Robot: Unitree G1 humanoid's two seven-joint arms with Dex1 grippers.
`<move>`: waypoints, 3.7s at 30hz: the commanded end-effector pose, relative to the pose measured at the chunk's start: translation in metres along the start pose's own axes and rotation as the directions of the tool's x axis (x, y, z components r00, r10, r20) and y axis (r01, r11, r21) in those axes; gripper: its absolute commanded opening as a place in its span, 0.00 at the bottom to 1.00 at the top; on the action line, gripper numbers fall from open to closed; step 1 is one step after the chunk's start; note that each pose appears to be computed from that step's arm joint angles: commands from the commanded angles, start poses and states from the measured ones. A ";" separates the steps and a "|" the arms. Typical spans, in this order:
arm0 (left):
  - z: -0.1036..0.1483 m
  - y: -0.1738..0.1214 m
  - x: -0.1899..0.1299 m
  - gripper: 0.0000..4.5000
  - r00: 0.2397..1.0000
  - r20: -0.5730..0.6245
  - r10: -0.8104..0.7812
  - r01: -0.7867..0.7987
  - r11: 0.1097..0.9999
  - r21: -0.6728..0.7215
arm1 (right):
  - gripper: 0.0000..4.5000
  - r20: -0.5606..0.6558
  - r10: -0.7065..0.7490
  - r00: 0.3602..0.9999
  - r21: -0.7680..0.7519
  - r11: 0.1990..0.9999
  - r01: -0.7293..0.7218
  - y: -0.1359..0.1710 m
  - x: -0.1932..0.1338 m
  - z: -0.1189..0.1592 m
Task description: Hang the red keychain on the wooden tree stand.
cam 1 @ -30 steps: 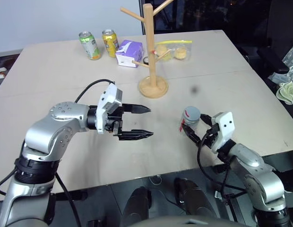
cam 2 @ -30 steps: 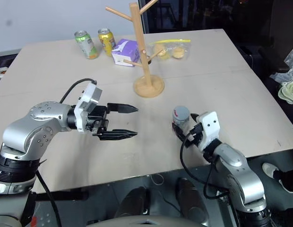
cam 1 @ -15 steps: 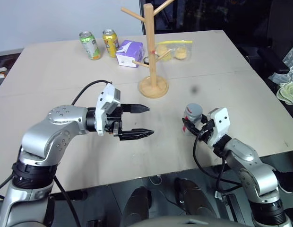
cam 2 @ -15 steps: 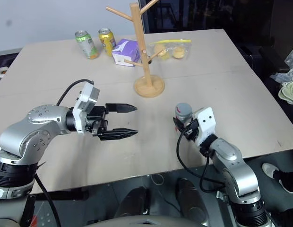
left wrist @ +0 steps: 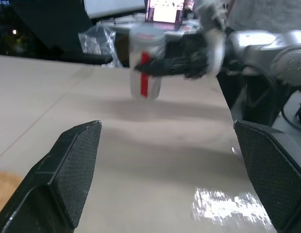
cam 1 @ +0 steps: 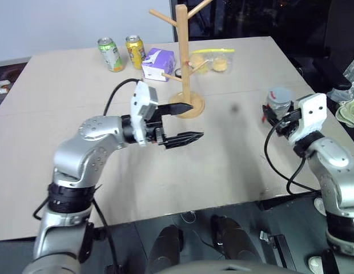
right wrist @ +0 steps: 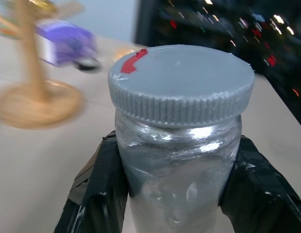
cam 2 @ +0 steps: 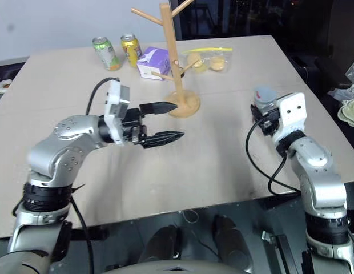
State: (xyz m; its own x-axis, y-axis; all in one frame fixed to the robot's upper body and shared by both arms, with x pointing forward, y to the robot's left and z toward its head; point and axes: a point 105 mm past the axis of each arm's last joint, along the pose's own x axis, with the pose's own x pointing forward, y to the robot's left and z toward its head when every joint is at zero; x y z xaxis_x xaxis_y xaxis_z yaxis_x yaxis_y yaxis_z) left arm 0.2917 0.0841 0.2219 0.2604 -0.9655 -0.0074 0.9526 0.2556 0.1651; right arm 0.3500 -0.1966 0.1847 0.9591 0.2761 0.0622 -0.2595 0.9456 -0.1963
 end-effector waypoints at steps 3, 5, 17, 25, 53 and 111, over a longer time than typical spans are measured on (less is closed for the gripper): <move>0.002 -0.002 0.016 1.00 0.999 0.026 -0.020 0.019 0.999 0.040 | 0.42 0.080 -0.111 0.991 0.008 0.994 0.110 -0.032 0.019 0.004; 0.000 -0.004 0.019 1.00 0.999 0.026 -0.028 0.027 0.999 0.045 | 0.42 0.099 -0.127 0.987 0.013 0.992 0.126 -0.036 0.025 0.001; -0.001 -0.006 0.019 1.00 0.999 0.030 -0.031 0.030 0.999 0.039 | 0.42 0.060 -0.217 0.974 0.130 0.969 0.208 -0.038 0.040 -0.039; -0.001 -0.006 0.019 1.00 0.999 0.031 -0.026 0.025 0.999 0.042 | 0.73 0.057 -0.207 0.977 0.157 0.968 0.196 -0.036 0.036 -0.041; 0.003 0.039 -0.049 1.00 0.969 -0.179 0.171 -0.168 0.985 0.031 | 0.98 0.092 0.233 0.968 -0.039 0.972 -0.230 0.009 -0.030 0.071; -0.123 0.081 -0.267 0.72 0.094 -0.479 0.873 -0.995 0.094 -0.025 | 1.00 0.110 0.871 0.480 -0.023 0.485 -0.874 0.141 -0.031 0.097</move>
State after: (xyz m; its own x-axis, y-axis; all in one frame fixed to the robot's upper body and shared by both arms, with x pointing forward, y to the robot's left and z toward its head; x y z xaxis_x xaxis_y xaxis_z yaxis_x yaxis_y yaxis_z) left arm 0.3197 0.3628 0.1079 0.9267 0.1297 -0.3528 -0.1407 0.9900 -0.0057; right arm 0.2747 -0.0536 0.2380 0.2134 0.9750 -0.0621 -0.9706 0.2043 -0.1274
